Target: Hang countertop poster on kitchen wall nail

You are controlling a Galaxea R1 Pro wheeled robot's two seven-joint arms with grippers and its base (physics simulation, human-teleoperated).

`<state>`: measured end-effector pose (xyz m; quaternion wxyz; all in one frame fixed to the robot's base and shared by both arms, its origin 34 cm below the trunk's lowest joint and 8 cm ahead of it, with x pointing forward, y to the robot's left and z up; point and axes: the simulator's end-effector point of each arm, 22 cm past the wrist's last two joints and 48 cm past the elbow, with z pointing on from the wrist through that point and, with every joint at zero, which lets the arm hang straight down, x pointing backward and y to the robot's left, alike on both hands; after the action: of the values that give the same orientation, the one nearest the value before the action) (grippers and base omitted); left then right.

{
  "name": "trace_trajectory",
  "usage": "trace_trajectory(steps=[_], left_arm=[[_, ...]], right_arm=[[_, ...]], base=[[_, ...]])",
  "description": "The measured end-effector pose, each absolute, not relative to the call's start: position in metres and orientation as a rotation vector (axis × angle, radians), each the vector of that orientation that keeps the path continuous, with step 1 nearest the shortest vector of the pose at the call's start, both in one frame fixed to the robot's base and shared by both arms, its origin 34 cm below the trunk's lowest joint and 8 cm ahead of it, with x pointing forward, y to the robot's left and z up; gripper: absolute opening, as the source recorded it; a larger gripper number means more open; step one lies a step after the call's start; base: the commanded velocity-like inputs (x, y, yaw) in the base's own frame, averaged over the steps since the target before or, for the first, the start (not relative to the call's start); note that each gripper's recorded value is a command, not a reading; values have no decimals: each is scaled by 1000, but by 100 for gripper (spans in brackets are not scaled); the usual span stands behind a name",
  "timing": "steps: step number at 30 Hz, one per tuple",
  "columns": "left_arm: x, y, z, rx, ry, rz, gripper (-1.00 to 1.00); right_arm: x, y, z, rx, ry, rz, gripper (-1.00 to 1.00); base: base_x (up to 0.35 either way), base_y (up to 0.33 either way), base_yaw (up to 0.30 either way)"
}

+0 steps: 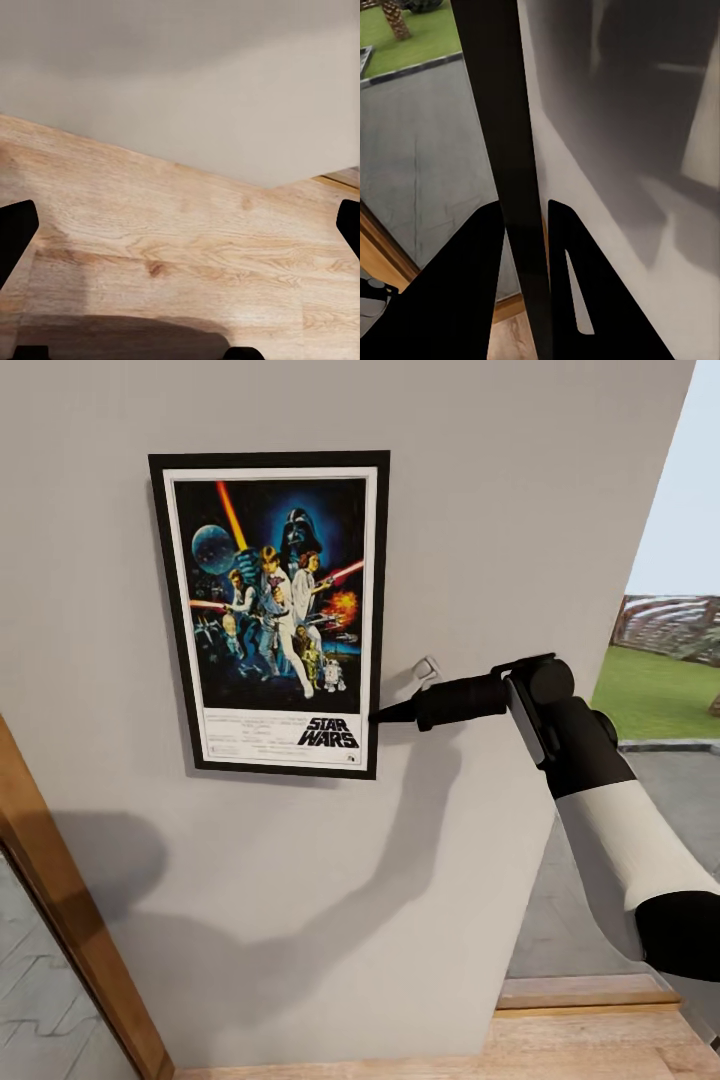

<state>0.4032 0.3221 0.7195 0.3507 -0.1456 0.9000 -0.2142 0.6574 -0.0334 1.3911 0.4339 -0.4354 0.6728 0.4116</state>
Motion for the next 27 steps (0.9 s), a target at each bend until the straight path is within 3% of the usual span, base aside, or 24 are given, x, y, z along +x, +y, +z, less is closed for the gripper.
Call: trace_trajectory(steps=[27], left_arm=[[403, 322, 719, -377, 2330, -555, 100]], right_arm=[[657, -34, 1391, -1083, 1675, 1029, -100]], base=[[0, 4, 0]])
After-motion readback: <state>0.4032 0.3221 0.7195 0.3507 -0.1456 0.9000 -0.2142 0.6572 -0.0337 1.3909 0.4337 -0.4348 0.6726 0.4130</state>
